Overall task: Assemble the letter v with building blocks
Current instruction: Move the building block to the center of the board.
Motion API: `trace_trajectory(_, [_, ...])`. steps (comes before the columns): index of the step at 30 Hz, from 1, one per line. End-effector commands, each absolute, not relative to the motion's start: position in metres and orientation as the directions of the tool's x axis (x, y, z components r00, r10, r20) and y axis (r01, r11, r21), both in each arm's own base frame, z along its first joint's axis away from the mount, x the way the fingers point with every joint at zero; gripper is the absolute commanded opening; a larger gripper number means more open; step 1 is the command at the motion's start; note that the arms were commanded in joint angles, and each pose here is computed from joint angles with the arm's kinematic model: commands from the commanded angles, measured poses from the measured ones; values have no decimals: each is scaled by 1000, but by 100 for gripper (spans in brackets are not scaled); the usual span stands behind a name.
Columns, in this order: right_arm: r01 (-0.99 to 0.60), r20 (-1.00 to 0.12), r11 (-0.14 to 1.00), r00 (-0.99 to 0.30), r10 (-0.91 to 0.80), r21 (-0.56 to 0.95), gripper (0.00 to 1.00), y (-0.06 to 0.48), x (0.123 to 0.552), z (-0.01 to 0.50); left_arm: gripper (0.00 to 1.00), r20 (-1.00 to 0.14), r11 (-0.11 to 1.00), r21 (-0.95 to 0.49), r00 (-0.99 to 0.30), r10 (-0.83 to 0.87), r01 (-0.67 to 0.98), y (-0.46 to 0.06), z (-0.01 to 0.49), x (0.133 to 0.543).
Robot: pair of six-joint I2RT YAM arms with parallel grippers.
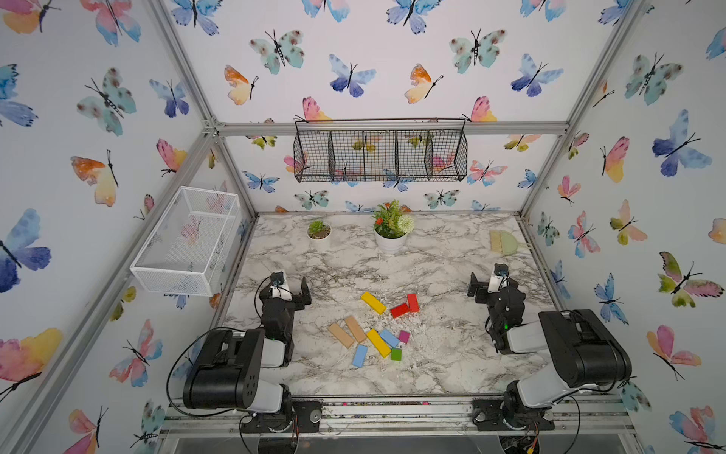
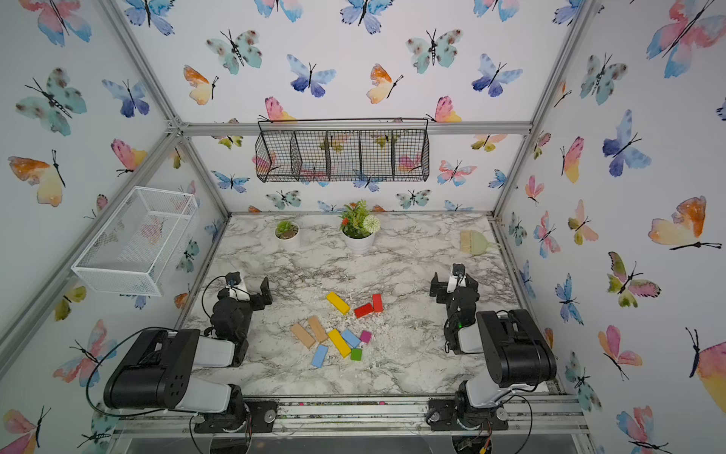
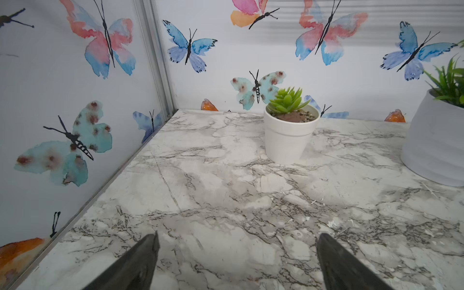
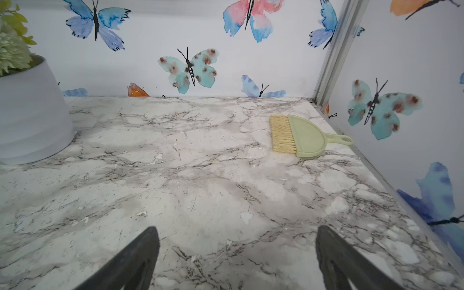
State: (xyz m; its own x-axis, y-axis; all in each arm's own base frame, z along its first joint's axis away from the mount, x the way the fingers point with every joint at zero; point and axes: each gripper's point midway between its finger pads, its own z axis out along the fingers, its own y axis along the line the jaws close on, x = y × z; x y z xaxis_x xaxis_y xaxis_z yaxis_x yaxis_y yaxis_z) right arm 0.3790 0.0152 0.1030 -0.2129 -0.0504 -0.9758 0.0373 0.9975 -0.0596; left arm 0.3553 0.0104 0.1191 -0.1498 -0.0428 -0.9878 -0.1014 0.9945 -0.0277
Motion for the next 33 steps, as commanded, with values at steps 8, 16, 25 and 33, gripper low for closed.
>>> trace_trajectory(8, [29,-977,998,-207,-54,-62,98,16,381,105,98,-991,996,-35,-125,-46,-88,8,125,357])
trace_trajectory(16, [30,-977,998,-206,-53,-61,98,15,380,105,98,-991,996,-34,-125,-44,-87,8,125,357])
trace_trajectory(25, [29,-977,998,-207,-54,-61,98,16,381,104,98,-992,995,-44,-118,-54,-88,9,126,356])
trace_trajectory(33, [29,-977,998,-208,-53,-61,98,16,381,104,98,-991,995,-39,-122,-50,-91,9,125,357])
